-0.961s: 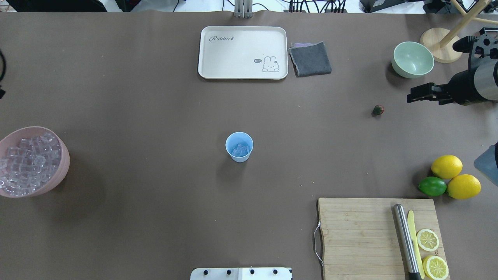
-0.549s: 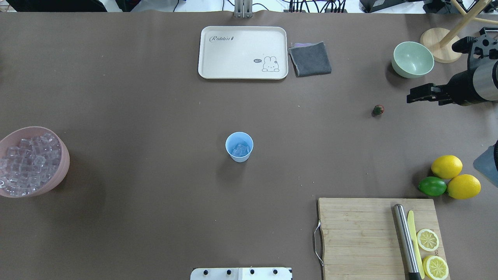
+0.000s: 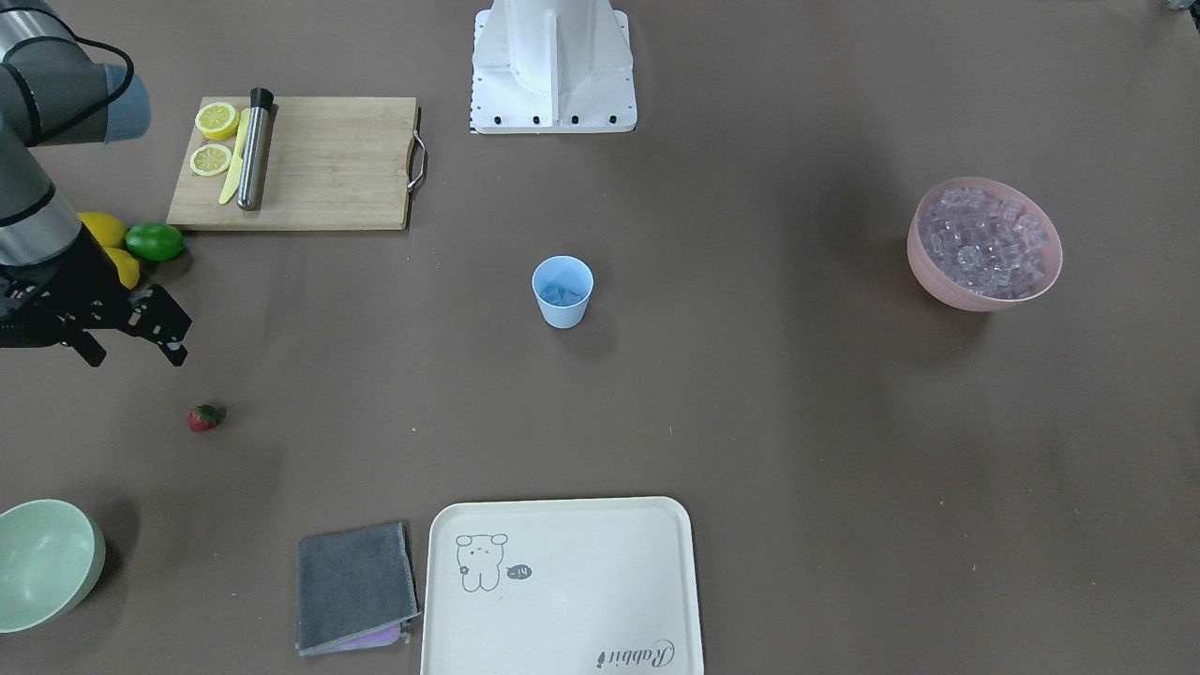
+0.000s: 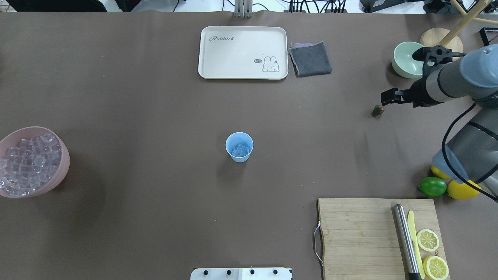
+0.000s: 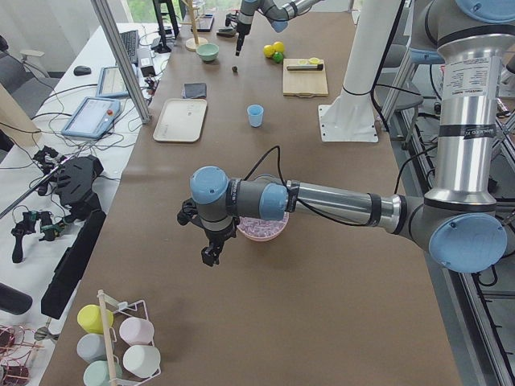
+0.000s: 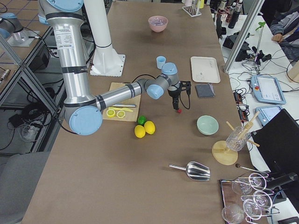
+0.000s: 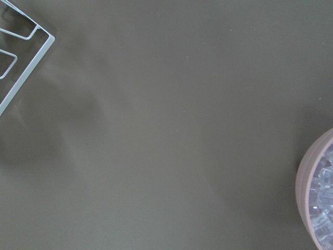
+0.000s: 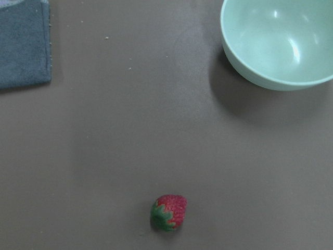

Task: Put ice and strawberries in cup
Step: 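Lower the right gripper onto the red strawberry and grasp it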

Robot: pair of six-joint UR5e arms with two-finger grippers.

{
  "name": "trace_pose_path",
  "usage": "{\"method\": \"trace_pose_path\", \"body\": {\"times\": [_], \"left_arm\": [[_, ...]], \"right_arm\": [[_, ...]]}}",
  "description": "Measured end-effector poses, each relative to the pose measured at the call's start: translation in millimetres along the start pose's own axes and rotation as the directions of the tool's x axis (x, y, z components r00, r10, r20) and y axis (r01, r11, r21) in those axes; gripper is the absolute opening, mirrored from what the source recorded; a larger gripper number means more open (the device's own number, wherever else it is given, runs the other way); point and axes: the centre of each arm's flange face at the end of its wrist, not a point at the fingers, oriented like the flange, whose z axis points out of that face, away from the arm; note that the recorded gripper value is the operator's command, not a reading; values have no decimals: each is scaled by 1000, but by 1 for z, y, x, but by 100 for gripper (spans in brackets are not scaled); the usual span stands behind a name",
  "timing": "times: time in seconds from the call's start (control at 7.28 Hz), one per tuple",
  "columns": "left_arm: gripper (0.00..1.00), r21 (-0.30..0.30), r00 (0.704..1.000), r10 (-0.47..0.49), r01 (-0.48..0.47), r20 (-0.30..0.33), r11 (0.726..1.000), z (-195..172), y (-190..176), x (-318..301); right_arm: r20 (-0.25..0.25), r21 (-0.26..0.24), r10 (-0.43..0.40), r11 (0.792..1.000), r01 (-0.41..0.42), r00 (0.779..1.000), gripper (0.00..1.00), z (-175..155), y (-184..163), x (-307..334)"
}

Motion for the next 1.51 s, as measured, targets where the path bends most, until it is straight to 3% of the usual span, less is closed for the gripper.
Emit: {"method": "trace_pose_path", "body": {"times": [0.27,0.69,1.1,1.24,1.37,1.51], "left_arm": [[98,12,1000,4,-4,-22,1000,0,0,2],[98,39,999,32,-32,-16,999,0,0,2],[98,40,999,33,-32,-15,999,3,6,1],[98,39,999,32,-32,-16,999,3,6,1],[98,39,999,32,-31,-16,999,3,7,1],[98,39,999,32,-31,-16,999,3,7,1]], "right_arm": [[-33,-4,9,1000,-10,999,99,38,-12,-12],[-21,7,21,1000,-21,1000,91,75,-1,-9],[-1,16,43,999,-43,999,60,76,6,-14],[-1,18,41,999,-41,999,26,76,6,-14],[-2,21,37,999,-37,999,0,75,6,-14],[-4,23,36,999,-36,999,0,75,6,-13]]}}
